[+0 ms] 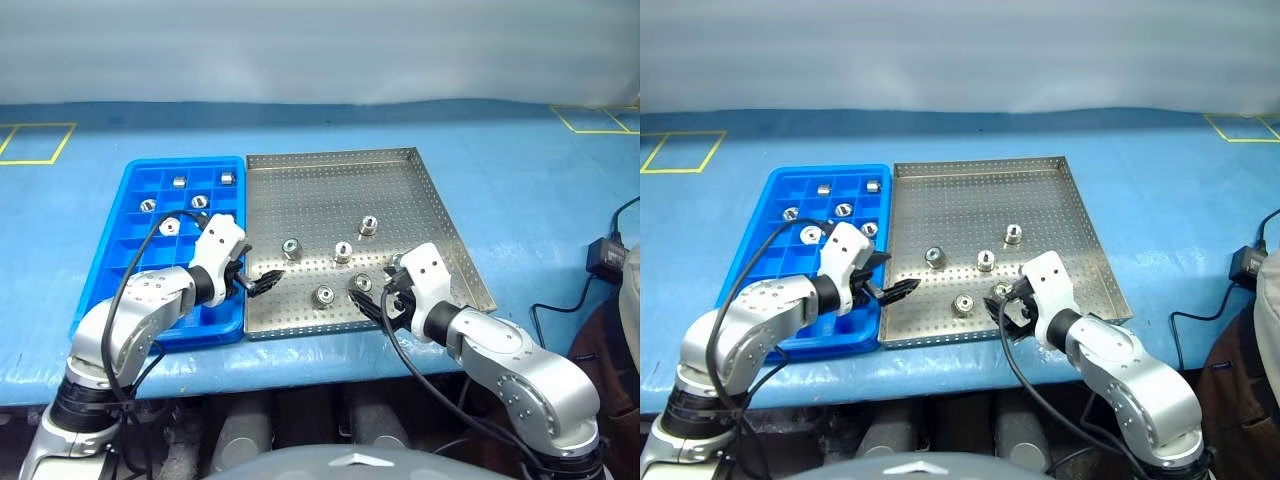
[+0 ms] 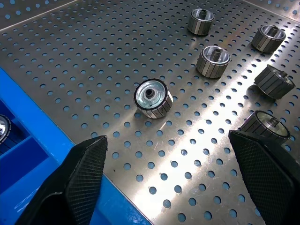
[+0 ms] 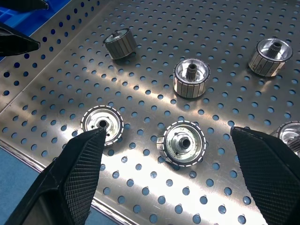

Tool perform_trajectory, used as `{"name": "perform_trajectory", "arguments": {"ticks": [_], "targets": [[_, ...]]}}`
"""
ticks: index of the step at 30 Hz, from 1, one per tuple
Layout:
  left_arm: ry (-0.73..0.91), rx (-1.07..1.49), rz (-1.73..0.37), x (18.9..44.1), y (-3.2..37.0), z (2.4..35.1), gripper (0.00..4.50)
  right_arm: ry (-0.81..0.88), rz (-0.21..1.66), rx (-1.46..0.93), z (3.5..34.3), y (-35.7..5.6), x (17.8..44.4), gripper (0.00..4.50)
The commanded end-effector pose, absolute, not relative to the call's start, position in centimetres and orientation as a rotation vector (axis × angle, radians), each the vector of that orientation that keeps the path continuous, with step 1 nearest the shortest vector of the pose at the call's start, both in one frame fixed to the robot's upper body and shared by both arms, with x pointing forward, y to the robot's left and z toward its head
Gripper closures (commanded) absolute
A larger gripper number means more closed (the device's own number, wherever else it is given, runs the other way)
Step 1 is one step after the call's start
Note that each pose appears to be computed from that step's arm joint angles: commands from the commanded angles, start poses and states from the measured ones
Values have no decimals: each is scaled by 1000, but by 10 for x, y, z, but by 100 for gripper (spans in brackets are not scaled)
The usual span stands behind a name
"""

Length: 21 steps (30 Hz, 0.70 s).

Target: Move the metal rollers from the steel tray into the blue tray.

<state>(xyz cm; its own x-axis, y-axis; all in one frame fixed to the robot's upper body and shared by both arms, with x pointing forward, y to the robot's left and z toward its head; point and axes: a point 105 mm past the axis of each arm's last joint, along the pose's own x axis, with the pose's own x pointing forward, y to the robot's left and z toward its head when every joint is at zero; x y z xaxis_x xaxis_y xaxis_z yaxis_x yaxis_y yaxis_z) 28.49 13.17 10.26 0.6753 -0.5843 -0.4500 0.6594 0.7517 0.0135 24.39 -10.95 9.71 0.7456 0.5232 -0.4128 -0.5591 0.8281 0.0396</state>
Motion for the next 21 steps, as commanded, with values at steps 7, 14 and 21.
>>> {"name": "perform_trajectory", "arguments": {"ticks": [7,14,21], "targets": [[401,203,-719,286,128,114,0,383,607,-92,106,-105,242,2],[396,203,-708,288,130,115,0,373,606,-88,107,-103,244,2],[393,204,-700,290,130,116,0,355,580,-92,110,-105,247,2]]}}
